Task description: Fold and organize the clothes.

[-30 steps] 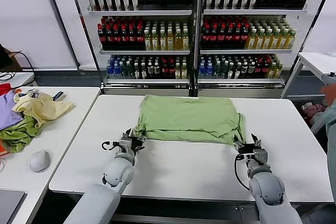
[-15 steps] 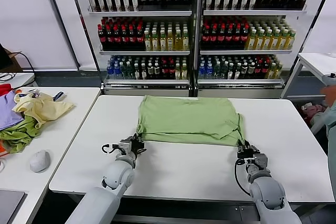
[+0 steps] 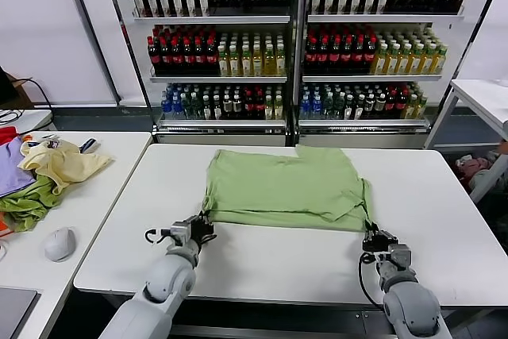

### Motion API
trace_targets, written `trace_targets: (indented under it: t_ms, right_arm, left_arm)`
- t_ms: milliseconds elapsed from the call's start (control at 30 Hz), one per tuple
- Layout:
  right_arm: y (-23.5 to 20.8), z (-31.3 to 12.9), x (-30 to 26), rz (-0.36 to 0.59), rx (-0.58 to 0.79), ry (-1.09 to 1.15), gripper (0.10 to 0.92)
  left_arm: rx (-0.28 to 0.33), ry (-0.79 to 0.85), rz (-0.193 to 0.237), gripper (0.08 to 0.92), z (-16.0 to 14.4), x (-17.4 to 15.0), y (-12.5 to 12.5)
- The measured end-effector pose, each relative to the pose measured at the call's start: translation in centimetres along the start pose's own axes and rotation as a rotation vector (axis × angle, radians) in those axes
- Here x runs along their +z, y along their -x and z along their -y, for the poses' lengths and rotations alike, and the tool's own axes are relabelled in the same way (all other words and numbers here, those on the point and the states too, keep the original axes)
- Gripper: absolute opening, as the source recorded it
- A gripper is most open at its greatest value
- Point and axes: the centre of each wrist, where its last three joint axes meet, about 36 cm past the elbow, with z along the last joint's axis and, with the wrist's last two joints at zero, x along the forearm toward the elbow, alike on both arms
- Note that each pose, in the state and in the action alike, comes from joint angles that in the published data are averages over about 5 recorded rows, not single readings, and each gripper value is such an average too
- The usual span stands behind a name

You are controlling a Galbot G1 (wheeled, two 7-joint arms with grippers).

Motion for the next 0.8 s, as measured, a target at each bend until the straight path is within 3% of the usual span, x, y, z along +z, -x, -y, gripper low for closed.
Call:
trace_targets:
  t_ms: [433,567,800]
  right_arm:
    - [-6.6,-0.5,0.0,-0.013,-0.026,-0.05,0.18]
    - [-7.9,-0.5,-0.5,0.008,-0.032,-0.064,0.284]
    - [-8.4,-0.2,-2.3,0.073,-0.035,-0.059,0.491]
  left_arm:
    - [0.008,-0.017,-0.011,0.096,0.1,3.2,-9.6]
    - [-0.006,0.0,-0.013,0.136,-0.1,3.4,-11.5]
    - [-0.027,0.03,0.025,0.335,-1.1,1.9,-13.9]
